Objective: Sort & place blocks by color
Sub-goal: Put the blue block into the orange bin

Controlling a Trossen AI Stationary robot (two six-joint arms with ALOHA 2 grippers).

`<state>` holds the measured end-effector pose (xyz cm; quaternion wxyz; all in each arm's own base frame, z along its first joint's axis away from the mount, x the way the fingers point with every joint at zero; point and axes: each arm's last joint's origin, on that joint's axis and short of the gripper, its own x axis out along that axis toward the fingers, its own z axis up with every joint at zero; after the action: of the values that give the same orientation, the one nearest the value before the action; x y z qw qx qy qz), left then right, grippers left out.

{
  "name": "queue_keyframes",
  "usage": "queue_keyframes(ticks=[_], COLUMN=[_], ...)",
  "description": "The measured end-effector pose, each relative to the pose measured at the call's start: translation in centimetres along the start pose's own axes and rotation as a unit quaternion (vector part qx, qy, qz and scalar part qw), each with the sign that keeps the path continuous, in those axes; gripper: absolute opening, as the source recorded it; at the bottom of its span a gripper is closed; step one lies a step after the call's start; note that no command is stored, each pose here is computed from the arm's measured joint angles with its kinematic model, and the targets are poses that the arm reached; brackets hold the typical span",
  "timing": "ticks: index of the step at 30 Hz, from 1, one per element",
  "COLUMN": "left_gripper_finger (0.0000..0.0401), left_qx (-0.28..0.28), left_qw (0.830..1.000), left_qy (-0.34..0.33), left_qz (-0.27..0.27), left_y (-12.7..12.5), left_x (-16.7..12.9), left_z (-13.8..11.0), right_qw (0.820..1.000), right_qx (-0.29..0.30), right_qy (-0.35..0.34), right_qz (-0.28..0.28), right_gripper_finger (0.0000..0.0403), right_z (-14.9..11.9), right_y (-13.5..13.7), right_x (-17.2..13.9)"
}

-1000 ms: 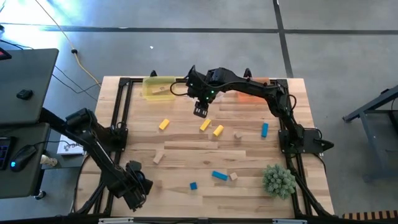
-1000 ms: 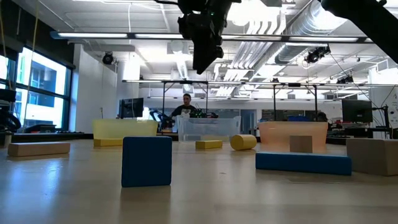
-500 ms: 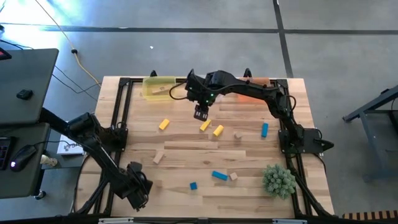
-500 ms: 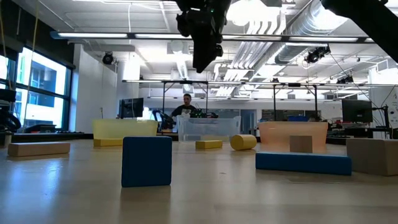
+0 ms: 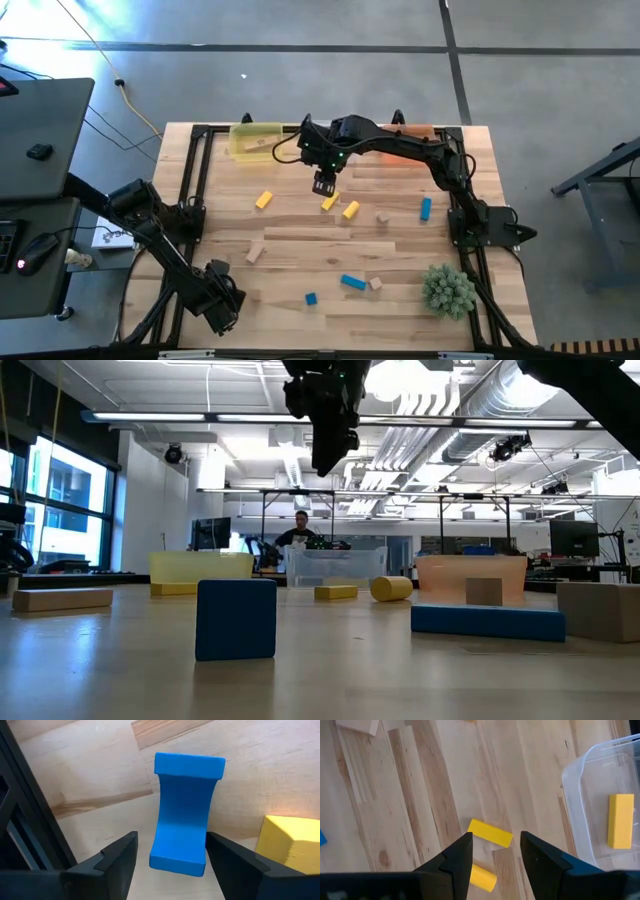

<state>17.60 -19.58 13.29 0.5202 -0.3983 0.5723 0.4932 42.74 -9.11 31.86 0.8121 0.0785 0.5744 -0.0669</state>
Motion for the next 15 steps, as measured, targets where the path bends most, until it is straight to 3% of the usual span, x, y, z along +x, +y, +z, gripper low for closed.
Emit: queue_keyframes(ticks=[11,15], left_gripper_finger=[0.0108,0.0104], left_qx=[0.021,0.021], left_qw=[1.000,1.000], left_qy=[-0.018,-0.017], left_qz=[-0.009,-0.011], left_y=[-0.01,0.03], left_x=[0.02,-0.10], left_z=[0.08,0.11], right_qw=[1.000,1.000], right_qx=[-0.001,0.000], right_qy=[-0.001,-0.001], right_qz=[-0.001,-0.002], right_gripper_finger=[0.0154,0.0154], right_z=[0.01,0.02], right_y=[-0.20,-0.57], right_x=[-0.01,-0.03])
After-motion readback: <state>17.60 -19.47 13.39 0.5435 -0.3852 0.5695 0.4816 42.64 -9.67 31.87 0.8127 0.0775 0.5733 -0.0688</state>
